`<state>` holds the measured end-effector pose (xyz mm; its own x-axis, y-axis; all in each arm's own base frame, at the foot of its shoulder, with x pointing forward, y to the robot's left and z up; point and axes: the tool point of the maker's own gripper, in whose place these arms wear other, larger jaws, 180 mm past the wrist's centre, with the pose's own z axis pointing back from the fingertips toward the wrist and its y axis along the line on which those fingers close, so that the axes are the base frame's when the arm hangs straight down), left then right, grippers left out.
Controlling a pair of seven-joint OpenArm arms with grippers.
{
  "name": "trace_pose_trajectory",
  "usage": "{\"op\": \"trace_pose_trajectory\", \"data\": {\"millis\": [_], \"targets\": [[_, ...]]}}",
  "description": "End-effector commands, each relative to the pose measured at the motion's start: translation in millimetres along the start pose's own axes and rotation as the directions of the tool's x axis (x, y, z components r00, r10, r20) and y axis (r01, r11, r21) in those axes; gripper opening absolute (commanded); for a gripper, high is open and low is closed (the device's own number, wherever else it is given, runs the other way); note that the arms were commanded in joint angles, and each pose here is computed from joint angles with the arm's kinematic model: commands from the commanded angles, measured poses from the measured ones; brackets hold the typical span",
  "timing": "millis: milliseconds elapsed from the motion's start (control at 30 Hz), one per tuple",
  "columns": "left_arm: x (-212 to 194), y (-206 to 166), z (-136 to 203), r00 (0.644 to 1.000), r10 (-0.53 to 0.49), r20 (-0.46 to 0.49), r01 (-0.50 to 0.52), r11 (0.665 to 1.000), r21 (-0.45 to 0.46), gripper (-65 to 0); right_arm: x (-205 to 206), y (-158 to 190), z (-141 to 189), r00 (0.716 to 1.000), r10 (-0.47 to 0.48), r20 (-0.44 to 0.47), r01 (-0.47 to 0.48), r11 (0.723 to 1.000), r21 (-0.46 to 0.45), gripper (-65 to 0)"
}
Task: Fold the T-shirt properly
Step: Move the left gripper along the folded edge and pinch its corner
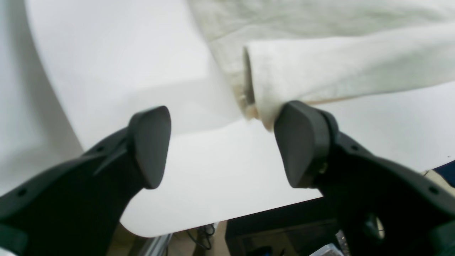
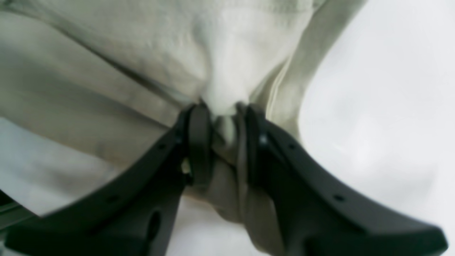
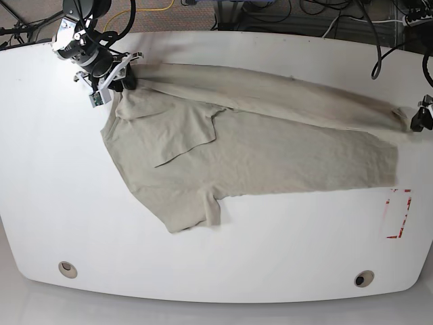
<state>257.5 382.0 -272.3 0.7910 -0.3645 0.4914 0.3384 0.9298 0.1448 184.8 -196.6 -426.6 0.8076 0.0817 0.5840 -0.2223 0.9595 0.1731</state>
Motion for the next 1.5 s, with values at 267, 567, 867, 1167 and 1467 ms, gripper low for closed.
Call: {"op": "trace_pose_trajectory", "data": {"millis": [267,567,867,1167,1467], "targets": [[6,-5,1,1.0,-0.022,0.01,0.023,0.999,-0.038,-19.7,-31,-10,4,0.989,0.018,-0.148,-0.025,0.999,-0.047,-50.1],[-8,3,-10,0.999,0.046,-0.021,-0.047,0.998,-0.039,-19.9,-28,-10,3,0.99,0.019,-0.141,-0.026,0.999,-0.047,-50.3],[-24,-18,-41,0.991,0.132,-0.008,-0.132,0.988,-0.076,-19.7,-22,-10,1,0.992,0.02,-0.128,-0.026,0.999,-0.047,-50.3],[-17,-41,-69,0.972,0.231,0.038,-0.223,0.963,-0.152,-19.9,-19,-10,0,0.993,0.02,-0.12,-0.026,0.999,-0.046,-50.1],[-43,-39,-81,0.976,0.203,-0.074,-0.207,0.977,-0.055,-20.0,-15,-12,0,0.993,0.024,-0.115,-0.03,0.998,-0.049,-50.1]]}}
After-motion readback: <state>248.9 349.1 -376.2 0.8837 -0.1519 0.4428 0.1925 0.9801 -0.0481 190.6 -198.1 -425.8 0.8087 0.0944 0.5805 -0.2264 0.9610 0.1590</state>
